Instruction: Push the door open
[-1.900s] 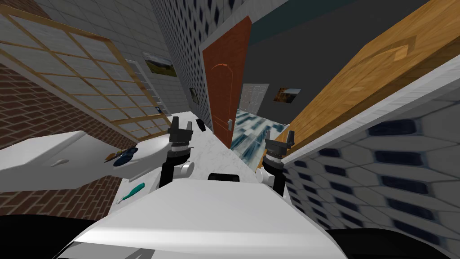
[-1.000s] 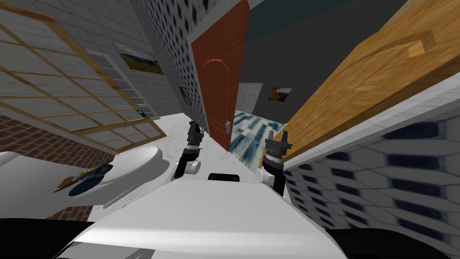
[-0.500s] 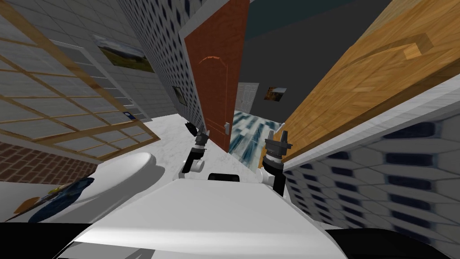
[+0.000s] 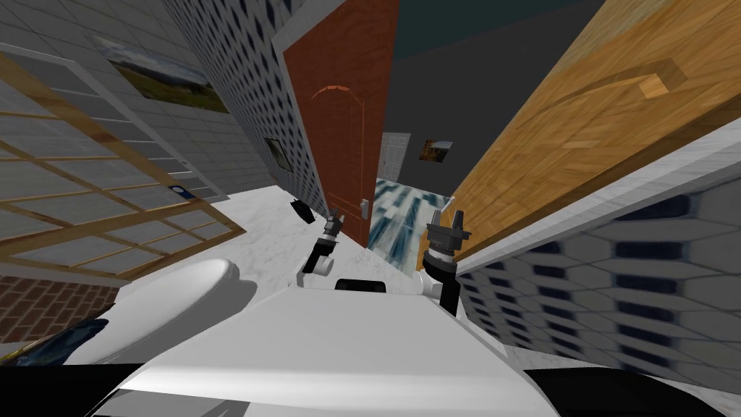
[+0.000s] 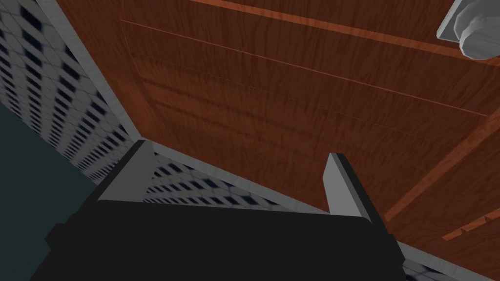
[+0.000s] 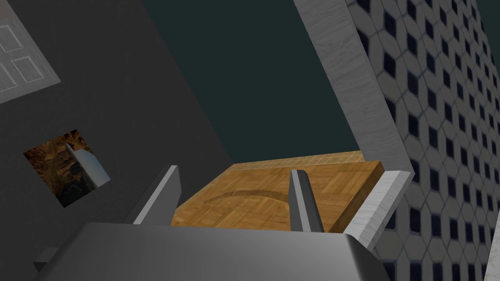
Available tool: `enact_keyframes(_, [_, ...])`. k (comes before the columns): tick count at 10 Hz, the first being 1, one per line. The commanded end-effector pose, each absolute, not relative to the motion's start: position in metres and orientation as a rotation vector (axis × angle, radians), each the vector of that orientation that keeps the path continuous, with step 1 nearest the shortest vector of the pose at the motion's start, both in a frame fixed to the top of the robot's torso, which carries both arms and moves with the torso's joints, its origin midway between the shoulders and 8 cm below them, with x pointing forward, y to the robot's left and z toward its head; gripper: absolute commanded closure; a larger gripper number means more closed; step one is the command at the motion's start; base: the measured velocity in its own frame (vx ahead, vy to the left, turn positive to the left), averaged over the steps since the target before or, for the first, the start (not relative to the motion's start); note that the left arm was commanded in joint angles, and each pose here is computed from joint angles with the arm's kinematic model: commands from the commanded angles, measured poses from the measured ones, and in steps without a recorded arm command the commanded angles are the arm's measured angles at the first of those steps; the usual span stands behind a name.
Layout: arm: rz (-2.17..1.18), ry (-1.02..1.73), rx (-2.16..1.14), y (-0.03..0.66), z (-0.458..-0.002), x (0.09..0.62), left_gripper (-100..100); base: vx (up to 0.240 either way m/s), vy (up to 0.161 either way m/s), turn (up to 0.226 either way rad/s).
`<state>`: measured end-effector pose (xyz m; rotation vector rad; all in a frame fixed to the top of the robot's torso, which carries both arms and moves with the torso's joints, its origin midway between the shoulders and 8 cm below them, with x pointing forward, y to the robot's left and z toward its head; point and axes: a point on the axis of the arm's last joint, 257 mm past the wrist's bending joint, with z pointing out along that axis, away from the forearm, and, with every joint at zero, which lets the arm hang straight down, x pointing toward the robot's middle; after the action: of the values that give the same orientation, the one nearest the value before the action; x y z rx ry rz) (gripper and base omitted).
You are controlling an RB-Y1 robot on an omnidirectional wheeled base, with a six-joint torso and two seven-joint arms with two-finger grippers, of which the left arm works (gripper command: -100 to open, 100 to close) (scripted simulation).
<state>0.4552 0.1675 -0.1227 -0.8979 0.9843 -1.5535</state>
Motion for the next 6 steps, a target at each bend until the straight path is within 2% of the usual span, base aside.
enact_keyframes(1, [-1.553,1.032,-0.915,0.159,-0.139,0.459,-100,0.084,0.092,-0.116])
enact_keyframes(6, [-1.539,1.175,-0.96,0.132,-0.192,0.474,-100,0.082,0.086,-0.119])
